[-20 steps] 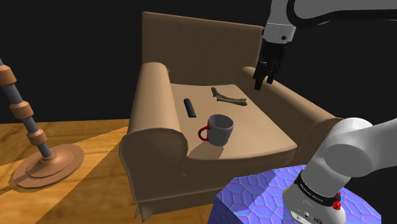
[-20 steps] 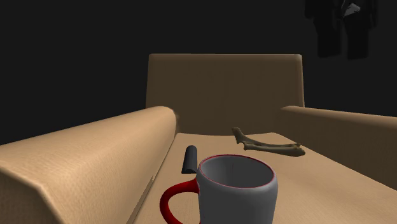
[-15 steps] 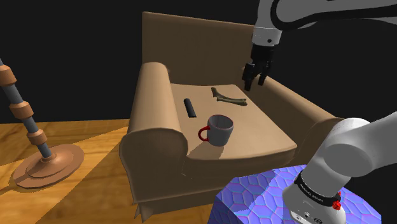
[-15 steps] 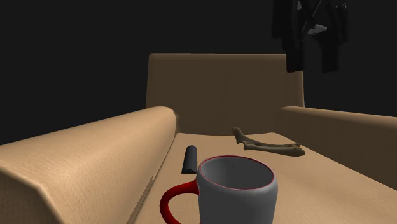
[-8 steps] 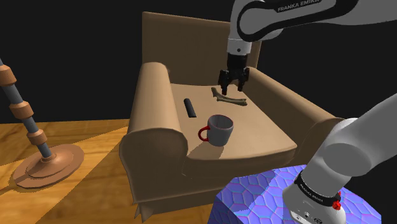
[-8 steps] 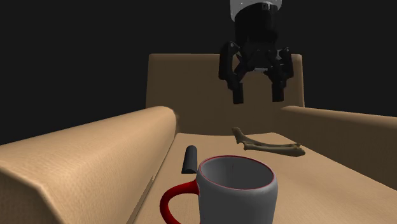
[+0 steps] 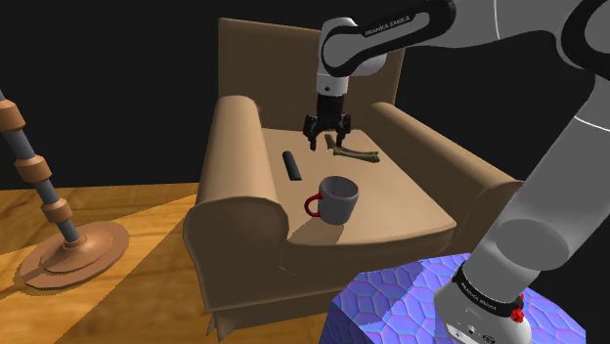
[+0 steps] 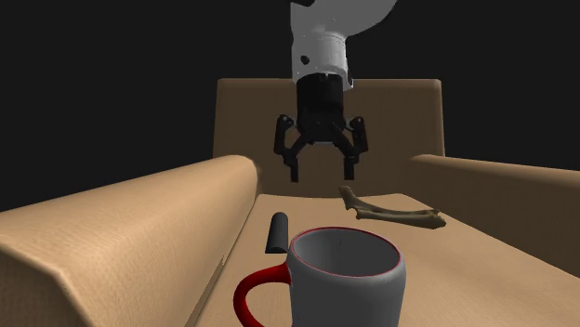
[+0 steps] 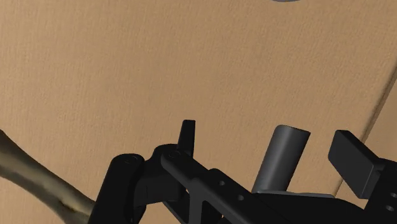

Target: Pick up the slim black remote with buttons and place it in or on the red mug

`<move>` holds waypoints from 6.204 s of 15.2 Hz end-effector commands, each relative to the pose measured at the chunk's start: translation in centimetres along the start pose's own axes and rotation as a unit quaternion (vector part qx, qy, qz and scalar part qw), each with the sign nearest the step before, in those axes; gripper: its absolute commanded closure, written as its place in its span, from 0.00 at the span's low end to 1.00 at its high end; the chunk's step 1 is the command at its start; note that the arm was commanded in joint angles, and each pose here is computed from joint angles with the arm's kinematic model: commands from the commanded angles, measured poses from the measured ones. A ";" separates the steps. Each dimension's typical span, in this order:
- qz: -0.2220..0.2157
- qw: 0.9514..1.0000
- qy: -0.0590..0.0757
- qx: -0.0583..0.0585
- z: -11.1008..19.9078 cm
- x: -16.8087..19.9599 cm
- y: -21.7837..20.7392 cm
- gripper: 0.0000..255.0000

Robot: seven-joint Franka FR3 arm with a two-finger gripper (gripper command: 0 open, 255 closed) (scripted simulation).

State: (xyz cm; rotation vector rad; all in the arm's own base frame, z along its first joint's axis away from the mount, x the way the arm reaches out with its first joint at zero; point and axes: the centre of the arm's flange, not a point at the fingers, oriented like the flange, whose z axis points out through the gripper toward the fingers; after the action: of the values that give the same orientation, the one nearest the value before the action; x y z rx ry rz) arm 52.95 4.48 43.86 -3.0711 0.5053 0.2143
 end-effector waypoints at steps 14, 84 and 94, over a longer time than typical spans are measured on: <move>0.102 0.993 -0.042 0.036 8.2 14.5 -4.0 0.00; 0.102 0.993 -0.042 0.036 -2.6 -6.2 -4.6 1.00; 0.102 0.993 -0.042 0.036 0.7 -15.4 -4.9 1.00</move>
State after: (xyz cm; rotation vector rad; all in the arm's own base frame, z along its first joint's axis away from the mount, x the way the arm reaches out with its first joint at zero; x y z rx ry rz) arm 40.18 13.89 45.74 -2.9256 0.8018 0.3203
